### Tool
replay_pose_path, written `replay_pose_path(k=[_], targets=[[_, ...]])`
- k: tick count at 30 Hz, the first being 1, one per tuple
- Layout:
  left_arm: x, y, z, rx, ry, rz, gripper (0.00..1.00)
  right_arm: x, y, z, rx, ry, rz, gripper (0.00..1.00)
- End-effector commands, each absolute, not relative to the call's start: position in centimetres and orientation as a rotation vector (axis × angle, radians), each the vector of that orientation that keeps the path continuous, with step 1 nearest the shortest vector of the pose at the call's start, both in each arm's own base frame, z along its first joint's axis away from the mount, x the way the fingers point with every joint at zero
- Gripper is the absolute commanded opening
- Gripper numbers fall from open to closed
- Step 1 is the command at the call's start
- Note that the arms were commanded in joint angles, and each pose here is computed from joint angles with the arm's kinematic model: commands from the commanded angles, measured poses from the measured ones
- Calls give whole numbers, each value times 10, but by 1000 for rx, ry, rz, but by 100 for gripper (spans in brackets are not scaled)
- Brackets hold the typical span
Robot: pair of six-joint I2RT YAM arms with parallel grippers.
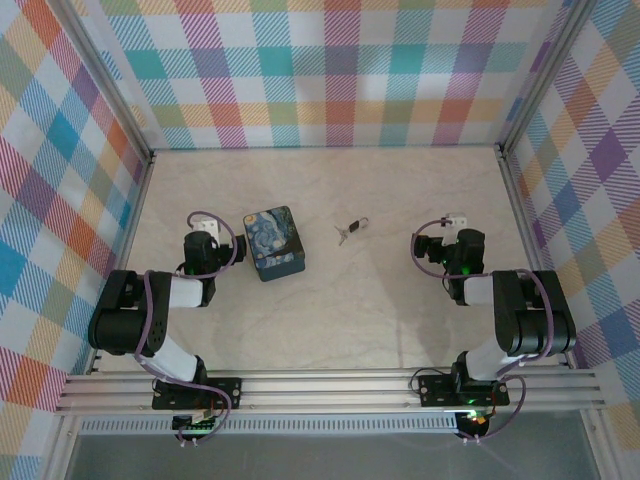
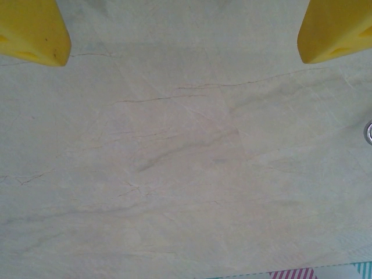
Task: Unlock a padlock with a key
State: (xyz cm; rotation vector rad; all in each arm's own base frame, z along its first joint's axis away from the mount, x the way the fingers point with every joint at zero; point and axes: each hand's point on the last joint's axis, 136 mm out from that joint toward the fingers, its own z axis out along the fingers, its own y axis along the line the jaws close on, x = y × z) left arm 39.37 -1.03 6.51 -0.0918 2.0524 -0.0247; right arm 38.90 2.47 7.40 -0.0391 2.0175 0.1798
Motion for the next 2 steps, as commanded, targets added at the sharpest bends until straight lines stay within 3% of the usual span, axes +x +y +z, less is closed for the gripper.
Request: replay_pose_path(k=[1, 2], targets=[[400, -15, 78, -63, 2005, -37, 100, 398, 26, 92, -64, 1951, 186, 100], [399, -15, 78, -63, 2004, -38, 100, 397, 26, 92, -64, 1953, 186, 100]])
